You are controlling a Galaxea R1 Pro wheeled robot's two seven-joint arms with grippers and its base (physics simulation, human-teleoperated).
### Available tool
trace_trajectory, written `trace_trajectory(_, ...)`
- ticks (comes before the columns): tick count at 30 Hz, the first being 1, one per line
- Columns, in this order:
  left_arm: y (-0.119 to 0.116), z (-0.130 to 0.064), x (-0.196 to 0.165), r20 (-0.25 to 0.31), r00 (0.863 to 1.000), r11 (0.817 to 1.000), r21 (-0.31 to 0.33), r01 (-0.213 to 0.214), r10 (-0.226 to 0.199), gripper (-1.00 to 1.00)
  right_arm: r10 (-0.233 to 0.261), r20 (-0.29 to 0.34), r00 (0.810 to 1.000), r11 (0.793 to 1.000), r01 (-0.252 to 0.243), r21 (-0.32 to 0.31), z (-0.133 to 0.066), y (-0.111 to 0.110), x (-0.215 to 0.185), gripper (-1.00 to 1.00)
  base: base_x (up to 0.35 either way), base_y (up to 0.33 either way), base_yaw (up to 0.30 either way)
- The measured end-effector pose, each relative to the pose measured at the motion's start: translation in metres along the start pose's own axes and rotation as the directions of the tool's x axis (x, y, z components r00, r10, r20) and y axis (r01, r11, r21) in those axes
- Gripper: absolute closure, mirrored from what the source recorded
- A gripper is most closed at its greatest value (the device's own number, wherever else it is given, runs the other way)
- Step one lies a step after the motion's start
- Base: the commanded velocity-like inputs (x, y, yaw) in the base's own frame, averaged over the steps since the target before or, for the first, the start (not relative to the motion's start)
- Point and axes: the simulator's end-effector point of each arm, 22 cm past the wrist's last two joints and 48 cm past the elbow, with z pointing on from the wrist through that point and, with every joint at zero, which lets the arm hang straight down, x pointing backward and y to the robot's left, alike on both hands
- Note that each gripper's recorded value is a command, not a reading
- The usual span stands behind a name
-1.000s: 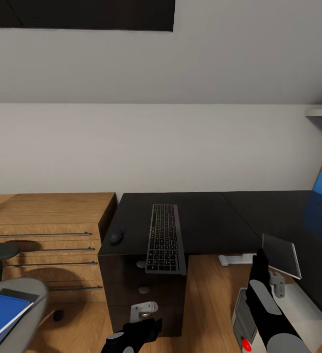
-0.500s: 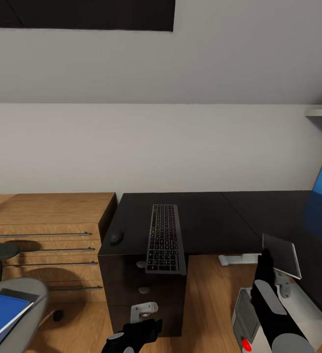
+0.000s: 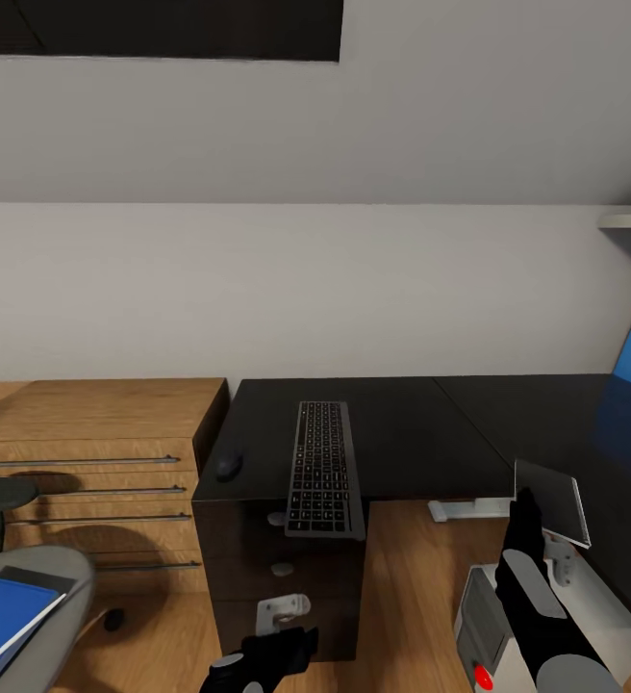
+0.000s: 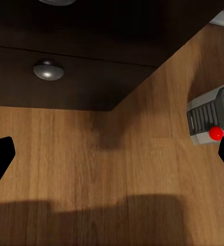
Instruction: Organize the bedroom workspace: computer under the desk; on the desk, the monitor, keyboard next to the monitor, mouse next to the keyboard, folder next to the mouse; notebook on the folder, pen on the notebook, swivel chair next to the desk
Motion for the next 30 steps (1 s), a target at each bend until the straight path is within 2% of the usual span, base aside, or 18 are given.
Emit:
trace_trajectory(10,0.0033,0.0028,0.0074,-0.016,1.0,1.0,-0.009,-0.002,0.002,-1.0,0.0,0.0,1.0,1.0,0.0,0.0,0.0001,0.0,-0.0001,-1.0,0.0,0.0,0.0)
trace_trajectory(11,0.0034,0.0029,0.0076,-0.017,1.0,1.0,-0.009,-0.003,0.002,-1.0,0.0,0.0,1.0,1.0,0.0,0.0,0.0,0.0,-0.0001,1.0,0.0,0.0,0.0)
trace_trajectory(16,0.0034,0.003,0.0082,-0.018,1.0,1.0,-0.009,-0.002,0.002,-1.0,-0.015,-0.002,1.0,1.0,0.015,-0.01,0.0,0.0032,0.0006,1.0,0.0,0.0,0.0)
trace_trajectory(30,0.0032,0.0033,0.009,-0.02,1.0,1.0,-0.009,-0.002,0.002,-1.0,-0.005,-0.001,1.0,1.0,0.005,-0.004,0.0001,0.0014,0.0001,1.0,0.0,0.0,0.0)
